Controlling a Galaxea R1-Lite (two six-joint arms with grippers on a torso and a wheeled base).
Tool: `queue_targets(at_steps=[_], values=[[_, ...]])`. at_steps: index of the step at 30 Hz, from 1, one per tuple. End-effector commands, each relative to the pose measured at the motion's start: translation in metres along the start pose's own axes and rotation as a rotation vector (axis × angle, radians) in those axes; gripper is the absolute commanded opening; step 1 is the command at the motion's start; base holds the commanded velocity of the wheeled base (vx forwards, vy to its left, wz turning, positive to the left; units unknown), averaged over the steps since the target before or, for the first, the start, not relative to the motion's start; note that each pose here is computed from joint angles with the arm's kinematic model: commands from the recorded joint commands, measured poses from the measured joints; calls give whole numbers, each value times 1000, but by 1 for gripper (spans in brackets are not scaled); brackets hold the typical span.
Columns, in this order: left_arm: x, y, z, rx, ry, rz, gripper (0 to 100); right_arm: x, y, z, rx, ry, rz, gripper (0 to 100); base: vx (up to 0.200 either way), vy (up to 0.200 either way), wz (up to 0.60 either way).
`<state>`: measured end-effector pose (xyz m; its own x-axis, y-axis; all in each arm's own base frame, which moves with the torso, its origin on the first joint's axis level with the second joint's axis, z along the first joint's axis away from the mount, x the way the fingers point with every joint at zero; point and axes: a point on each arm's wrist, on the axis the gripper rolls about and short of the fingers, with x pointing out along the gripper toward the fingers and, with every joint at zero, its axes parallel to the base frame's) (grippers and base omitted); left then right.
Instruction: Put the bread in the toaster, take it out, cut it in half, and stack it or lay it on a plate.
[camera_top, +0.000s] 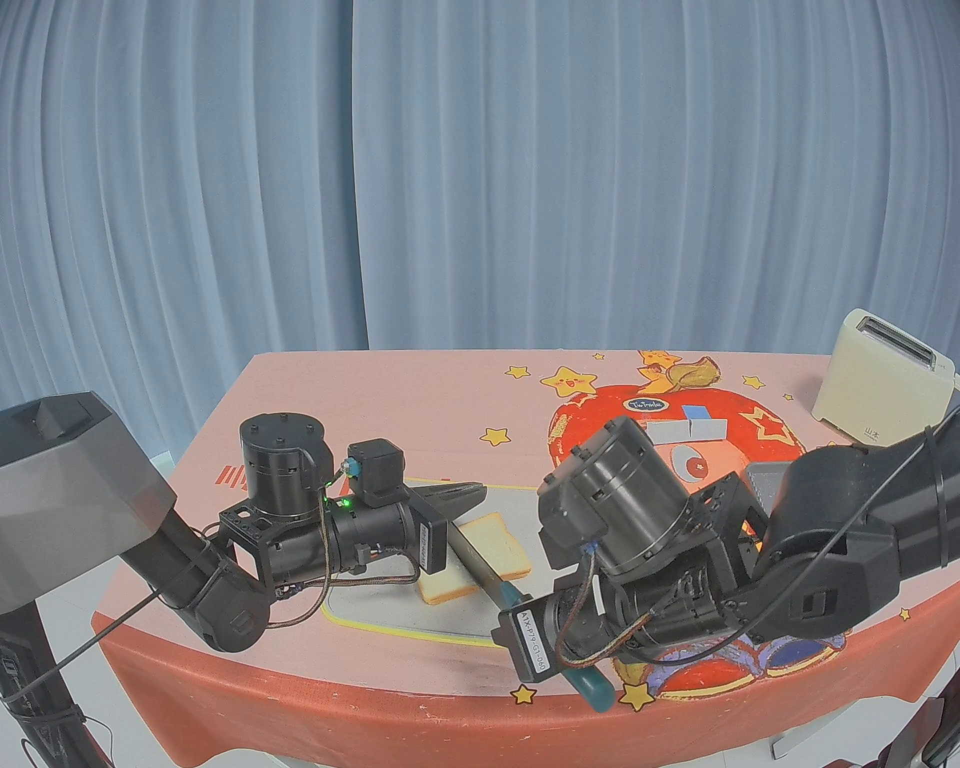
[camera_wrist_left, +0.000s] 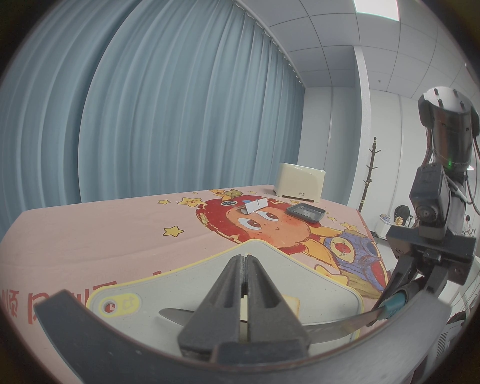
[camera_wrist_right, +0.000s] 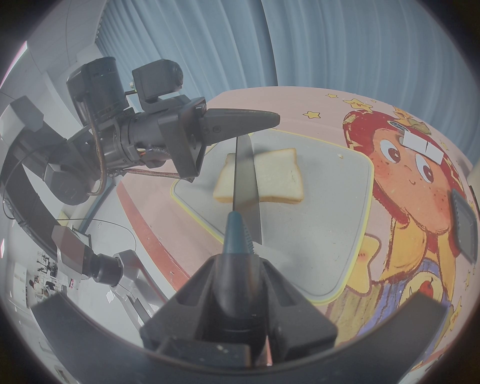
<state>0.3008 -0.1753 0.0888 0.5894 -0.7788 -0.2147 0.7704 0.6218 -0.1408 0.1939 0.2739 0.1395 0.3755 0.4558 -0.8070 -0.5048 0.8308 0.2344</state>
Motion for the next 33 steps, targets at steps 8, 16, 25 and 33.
queue_targets(at_steps=[8, 16, 25, 33], values=[[4, 2, 8, 5, -22, 9, 0, 6, 1, 1, 2, -1, -12, 0, 0, 0, 0], [1, 4, 2, -4, -5, 16, 0, -12, 0, 5, 6, -43, 4, 0, 0, 0, 0], [0, 2, -5, -11, 19, 13, 0, -9, 0, 2, 2, -28, -1, 0, 0, 0, 0], [3, 12, 12, 6, -39, 34, 0, 6, 0, 2, 3, -4, -14, 0, 0, 0, 0]])
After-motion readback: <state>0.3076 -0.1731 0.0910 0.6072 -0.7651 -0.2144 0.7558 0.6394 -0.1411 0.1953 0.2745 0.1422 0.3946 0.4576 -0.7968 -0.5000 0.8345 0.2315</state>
